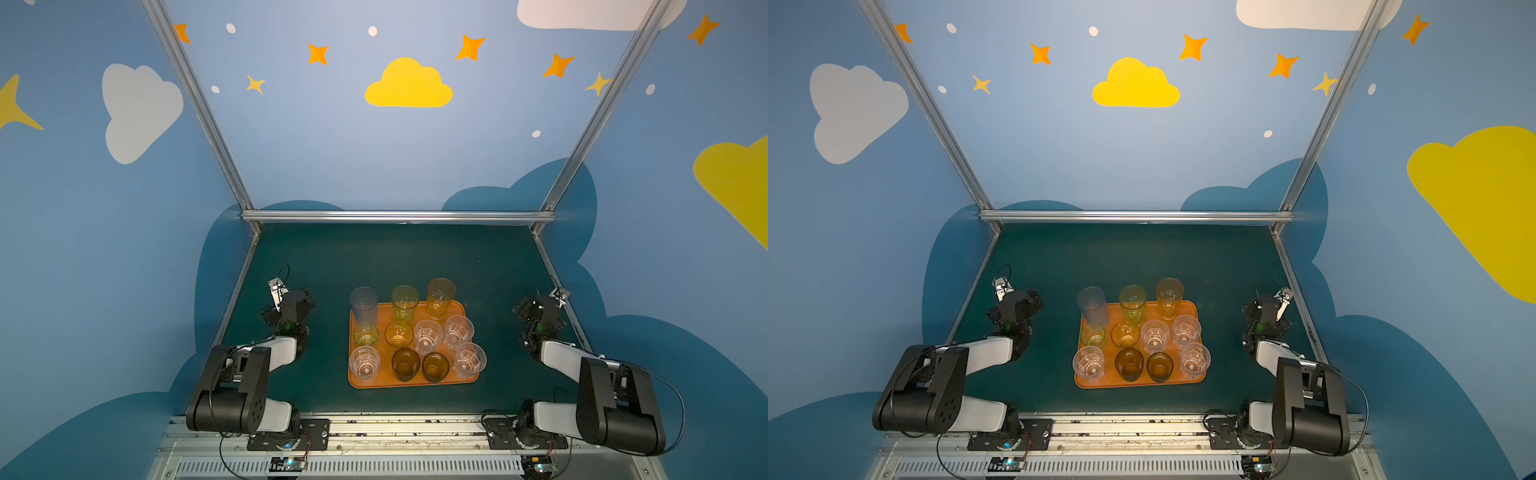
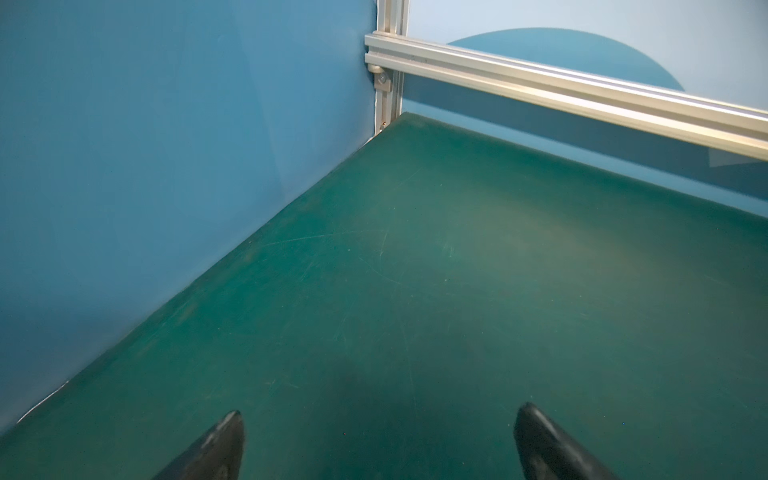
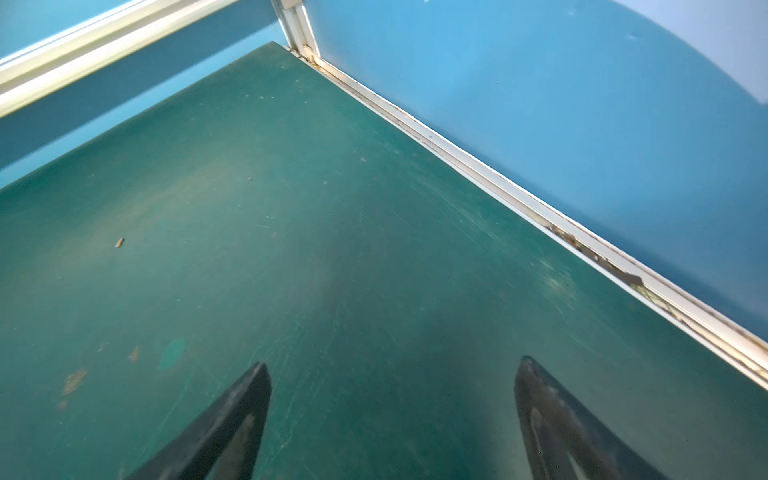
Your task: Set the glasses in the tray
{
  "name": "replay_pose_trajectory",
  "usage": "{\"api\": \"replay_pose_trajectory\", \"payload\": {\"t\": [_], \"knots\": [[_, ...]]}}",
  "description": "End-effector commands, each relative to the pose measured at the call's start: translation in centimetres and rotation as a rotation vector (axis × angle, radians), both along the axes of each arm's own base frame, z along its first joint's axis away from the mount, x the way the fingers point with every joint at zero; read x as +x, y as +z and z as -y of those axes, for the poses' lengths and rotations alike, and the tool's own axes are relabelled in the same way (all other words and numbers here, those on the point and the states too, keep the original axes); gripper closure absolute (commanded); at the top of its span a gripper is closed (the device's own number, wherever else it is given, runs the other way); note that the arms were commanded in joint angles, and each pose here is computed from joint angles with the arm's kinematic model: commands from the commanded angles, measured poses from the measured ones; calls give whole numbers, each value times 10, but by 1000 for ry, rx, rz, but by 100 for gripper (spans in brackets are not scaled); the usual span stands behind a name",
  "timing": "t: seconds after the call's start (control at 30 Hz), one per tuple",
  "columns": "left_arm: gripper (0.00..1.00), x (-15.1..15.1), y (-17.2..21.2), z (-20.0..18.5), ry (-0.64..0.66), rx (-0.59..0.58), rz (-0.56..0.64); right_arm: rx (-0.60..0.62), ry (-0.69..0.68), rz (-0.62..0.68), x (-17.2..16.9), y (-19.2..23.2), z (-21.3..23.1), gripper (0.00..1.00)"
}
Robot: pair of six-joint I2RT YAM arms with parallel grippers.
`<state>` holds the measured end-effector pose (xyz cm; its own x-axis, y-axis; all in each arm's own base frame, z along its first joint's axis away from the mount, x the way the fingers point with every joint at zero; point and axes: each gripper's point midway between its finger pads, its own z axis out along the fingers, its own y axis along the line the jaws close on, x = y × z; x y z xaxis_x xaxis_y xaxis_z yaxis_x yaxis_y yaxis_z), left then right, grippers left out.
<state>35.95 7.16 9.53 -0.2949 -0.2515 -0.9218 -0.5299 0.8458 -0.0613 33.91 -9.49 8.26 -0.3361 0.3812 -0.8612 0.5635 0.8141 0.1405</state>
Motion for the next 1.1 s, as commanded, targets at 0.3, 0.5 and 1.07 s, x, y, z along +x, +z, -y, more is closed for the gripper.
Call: {"api": "replay_pose_trajectory", "payload": {"t": [0.3,0.5,1.07], "knots": [[0,31,-9,36,-274,-30,-36,-115,253,45,38,19,-46,10],[0,32,-10,34,-276,-41,-36,-209,420,11,56,15,-83,10],[0,31,-10,34,-277,-41,-35,-202,535,99,55,9,-100,9]]}}
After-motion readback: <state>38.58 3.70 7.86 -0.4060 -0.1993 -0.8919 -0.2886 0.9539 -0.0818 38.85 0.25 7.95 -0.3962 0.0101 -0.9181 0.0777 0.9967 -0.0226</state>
